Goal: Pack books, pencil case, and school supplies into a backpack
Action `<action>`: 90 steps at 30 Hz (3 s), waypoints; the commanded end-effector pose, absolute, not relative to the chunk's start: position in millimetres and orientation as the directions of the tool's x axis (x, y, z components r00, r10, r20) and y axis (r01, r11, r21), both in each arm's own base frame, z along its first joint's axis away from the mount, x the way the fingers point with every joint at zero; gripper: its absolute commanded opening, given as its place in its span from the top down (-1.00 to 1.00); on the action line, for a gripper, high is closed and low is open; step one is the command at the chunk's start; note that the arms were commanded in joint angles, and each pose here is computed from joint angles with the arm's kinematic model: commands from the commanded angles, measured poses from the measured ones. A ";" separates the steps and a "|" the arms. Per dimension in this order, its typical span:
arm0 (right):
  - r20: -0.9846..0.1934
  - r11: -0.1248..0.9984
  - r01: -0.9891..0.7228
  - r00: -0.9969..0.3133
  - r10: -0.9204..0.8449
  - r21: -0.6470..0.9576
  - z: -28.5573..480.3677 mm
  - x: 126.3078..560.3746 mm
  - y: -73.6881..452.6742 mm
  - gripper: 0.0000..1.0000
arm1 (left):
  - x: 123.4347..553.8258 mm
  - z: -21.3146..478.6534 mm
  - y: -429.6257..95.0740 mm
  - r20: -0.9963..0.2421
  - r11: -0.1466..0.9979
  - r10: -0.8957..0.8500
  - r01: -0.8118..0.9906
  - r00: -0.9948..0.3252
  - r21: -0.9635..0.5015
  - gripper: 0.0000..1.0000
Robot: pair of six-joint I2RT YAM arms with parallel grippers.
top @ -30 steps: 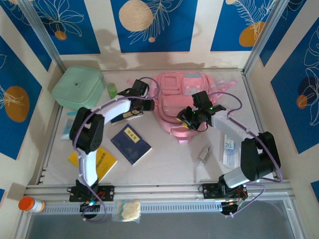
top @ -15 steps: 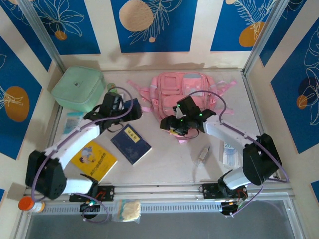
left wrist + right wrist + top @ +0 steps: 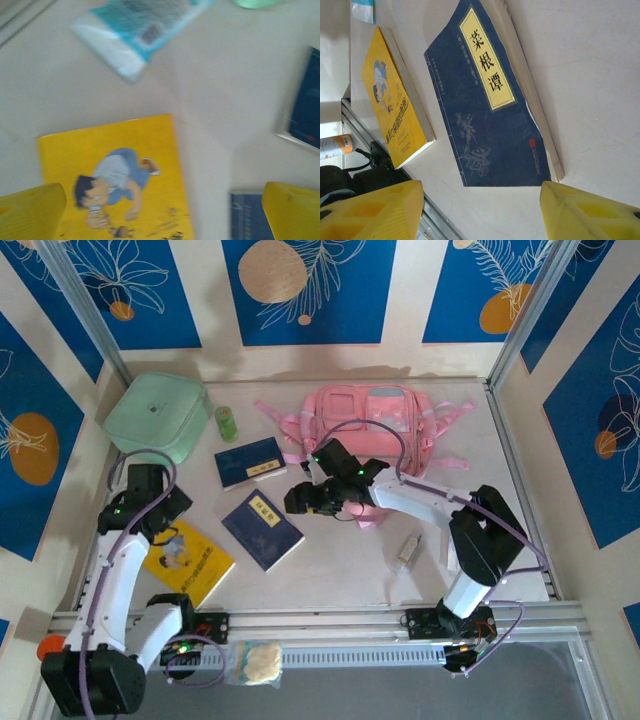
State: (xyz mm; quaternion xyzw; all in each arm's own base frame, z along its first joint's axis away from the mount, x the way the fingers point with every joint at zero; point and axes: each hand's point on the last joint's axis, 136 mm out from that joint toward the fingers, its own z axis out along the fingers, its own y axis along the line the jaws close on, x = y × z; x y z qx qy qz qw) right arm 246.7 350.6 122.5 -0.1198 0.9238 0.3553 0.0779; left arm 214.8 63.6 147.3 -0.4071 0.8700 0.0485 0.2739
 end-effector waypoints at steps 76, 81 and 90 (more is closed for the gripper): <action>-0.147 0.787 -0.380 -0.923 -0.355 0.486 56.8 220.3 464.8 -0.57 | 206.0 56.8 7.5 -0.328 0.739 -0.673 -0.585 -0.663 -0.335 -0.69; -0.136 0.784 -0.398 -0.914 -0.381 0.477 46.1 211.6 476.0 -0.58 | 206.3 57.6 9.9 -0.324 0.722 -0.692 -0.607 -0.645 -0.332 -0.69; -0.145 0.772 -0.430 -0.899 -0.412 0.468 46.8 201.9 488.4 -0.58 | 202.6 52.4 14.8 -0.325 0.683 -0.730 -0.650 -0.601 -0.333 -0.71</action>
